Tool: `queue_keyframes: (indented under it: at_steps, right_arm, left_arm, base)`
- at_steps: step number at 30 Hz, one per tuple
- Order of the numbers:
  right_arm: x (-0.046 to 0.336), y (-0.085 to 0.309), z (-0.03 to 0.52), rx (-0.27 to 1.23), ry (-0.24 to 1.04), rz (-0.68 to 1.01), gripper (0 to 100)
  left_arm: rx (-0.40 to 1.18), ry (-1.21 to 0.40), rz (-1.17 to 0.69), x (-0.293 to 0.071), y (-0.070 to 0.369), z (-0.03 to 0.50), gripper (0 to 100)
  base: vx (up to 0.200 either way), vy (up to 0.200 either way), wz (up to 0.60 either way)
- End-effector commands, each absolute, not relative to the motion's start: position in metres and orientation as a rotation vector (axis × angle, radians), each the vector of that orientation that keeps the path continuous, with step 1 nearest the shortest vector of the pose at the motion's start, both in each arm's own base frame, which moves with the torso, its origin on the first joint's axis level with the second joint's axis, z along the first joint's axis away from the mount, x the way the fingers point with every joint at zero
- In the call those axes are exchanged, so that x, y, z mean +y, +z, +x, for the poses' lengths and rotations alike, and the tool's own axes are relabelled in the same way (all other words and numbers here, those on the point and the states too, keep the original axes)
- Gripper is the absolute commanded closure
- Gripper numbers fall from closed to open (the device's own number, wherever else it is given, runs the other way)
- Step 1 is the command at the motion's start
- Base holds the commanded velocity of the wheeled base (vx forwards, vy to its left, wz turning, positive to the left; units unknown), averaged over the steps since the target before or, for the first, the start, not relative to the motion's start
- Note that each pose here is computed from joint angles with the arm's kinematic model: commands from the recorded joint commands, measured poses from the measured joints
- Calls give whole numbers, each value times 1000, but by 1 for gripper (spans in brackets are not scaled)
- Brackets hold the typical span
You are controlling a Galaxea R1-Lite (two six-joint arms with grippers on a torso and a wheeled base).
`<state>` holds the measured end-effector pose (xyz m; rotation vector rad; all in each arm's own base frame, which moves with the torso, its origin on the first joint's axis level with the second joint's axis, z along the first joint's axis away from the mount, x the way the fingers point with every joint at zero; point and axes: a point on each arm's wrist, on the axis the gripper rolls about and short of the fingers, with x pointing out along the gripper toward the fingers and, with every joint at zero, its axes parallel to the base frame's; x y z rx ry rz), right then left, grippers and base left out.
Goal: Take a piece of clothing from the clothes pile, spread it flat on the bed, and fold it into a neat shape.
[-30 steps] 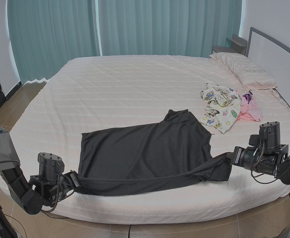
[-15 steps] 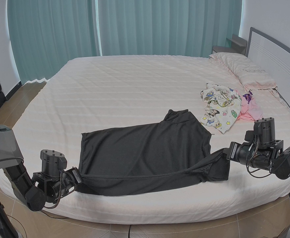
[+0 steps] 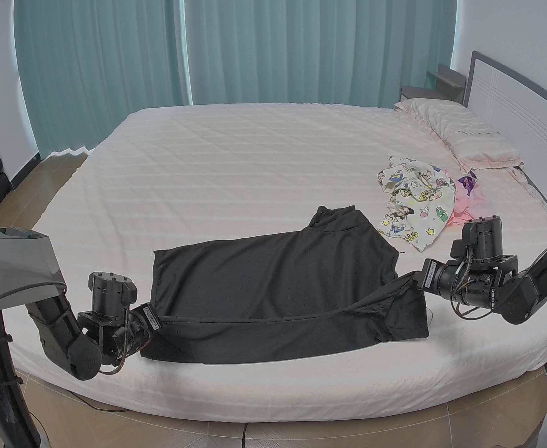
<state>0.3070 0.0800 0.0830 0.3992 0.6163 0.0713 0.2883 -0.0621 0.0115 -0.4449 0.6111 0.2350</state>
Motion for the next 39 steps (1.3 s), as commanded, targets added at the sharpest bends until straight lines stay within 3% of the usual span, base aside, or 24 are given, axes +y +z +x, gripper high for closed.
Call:
queue_keyframes:
  at_steps: [1,39]
  right_arm:
    - [82,71,320,636,68,399,100]
    - [92,40,370,607,70,407,100]
  left_arm:
    - [626,247,-439,-62,0,299,100]
    - [684,305,-436,-58,-15,350,100]
  base:
    - [0,0,0]
    - [0,0,0]
